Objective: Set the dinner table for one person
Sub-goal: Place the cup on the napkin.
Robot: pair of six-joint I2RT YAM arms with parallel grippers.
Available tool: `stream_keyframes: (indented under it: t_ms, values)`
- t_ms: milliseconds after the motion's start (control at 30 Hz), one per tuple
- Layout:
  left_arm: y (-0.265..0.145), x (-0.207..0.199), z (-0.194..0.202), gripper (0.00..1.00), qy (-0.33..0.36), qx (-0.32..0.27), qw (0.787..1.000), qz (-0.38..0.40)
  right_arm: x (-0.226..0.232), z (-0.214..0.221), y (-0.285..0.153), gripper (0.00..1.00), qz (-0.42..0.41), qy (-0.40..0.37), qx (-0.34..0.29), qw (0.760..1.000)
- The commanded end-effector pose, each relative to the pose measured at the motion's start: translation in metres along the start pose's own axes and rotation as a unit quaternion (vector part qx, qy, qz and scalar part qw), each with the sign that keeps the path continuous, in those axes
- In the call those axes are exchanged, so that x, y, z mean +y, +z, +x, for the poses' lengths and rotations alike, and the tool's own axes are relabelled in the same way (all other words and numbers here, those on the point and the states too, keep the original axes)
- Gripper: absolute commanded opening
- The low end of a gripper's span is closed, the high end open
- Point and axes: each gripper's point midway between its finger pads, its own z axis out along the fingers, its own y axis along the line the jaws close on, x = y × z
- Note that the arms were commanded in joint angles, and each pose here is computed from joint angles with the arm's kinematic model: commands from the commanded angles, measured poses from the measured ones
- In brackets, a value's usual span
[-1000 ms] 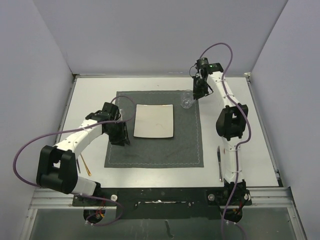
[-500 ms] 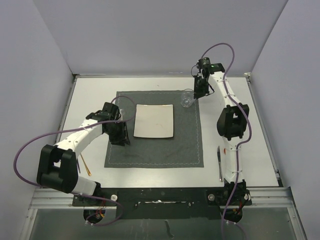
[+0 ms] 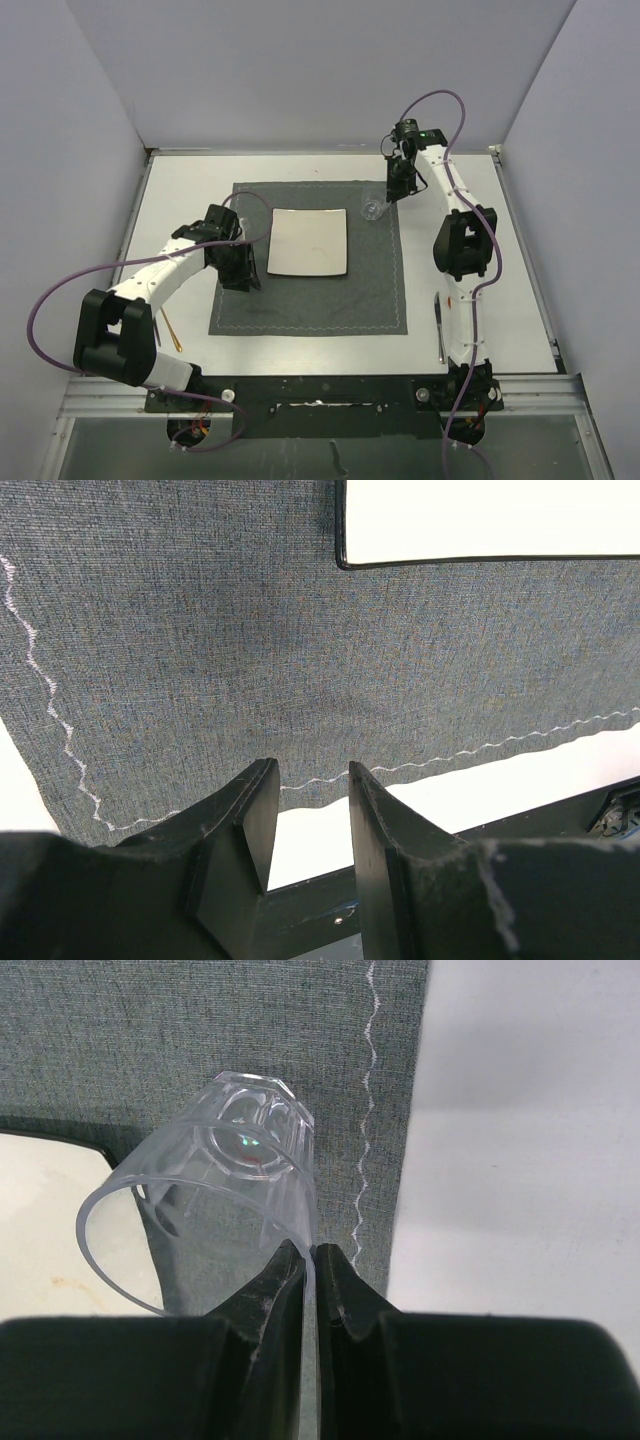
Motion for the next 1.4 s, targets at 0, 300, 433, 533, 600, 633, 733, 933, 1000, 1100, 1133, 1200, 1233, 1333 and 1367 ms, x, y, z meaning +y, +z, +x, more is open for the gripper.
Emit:
stream_keyframes:
  t_ms: [0,300,433,533,600,633,733,933,1000,1100,1133,1200,1233,1333,1367]
  values:
    - [-0.001,-0.007,-0.015,0.33,0.005,-0.02,1.0,0.014,0.009,-0.01,-0.008,0.0,-0.022,-0.007,-0.02,1.0]
    - [0.003,-0.009,-0.014,0.33,0.002,-0.014,1.0,0.02,0.007,-0.005,0.007,0.0,-0.019,-0.008,-0.006,1.0]
    - [0.007,-0.009,-0.013,0.33,-0.001,-0.008,1.0,0.022,0.005,-0.004,0.01,0.0,-0.015,-0.009,-0.003,1.0]
    - [0.008,-0.01,-0.014,0.33,-0.003,-0.008,1.0,0.024,0.004,-0.004,0.012,0.0,-0.013,-0.008,-0.003,1.0]
    - [0.009,-0.01,-0.013,0.33,-0.004,-0.007,1.0,0.025,0.004,-0.004,0.013,0.0,-0.014,-0.009,-0.002,1.0]
    - [0.009,-0.01,-0.013,0.33,-0.003,-0.007,1.0,0.025,0.004,-0.004,0.014,0.0,-0.014,-0.009,0.0,1.0]
    - [0.009,-0.01,-0.013,0.32,-0.003,-0.006,1.0,0.024,0.003,-0.003,0.015,0.0,-0.013,-0.009,0.002,1.0]
    - [0.008,-0.011,-0.014,0.32,-0.003,-0.008,1.0,0.025,0.005,-0.005,0.016,0.09,-0.017,-0.009,-0.001,1.0]
    - [0.008,-0.01,-0.013,0.32,-0.002,-0.007,1.0,0.024,0.005,-0.007,0.016,0.12,-0.017,-0.009,-0.003,1.0]
    - [0.008,-0.009,-0.013,0.32,-0.003,-0.005,1.0,0.022,0.005,-0.008,0.014,0.19,-0.017,-0.01,-0.006,1.0]
    - [0.008,-0.01,-0.013,0.32,-0.002,-0.006,1.0,0.023,0.005,-0.008,0.013,0.21,-0.017,-0.011,-0.007,1.0]
    - [0.009,-0.009,-0.012,0.32,-0.004,-0.004,1.0,0.023,0.006,-0.009,0.012,0.25,-0.018,-0.012,-0.01,1.0]
    - [0.009,-0.01,-0.012,0.32,-0.004,-0.004,1.0,0.023,0.006,-0.01,0.011,0.29,-0.018,-0.013,-0.011,1.0]
    - [0.01,-0.009,-0.011,0.32,-0.004,-0.002,1.0,0.023,0.006,-0.012,0.01,0.34,-0.02,-0.014,-0.015,1.0]
    - [0.01,-0.01,-0.011,0.32,-0.005,-0.002,1.0,0.024,0.007,-0.012,0.01,0.34,-0.02,-0.014,-0.015,1.0]
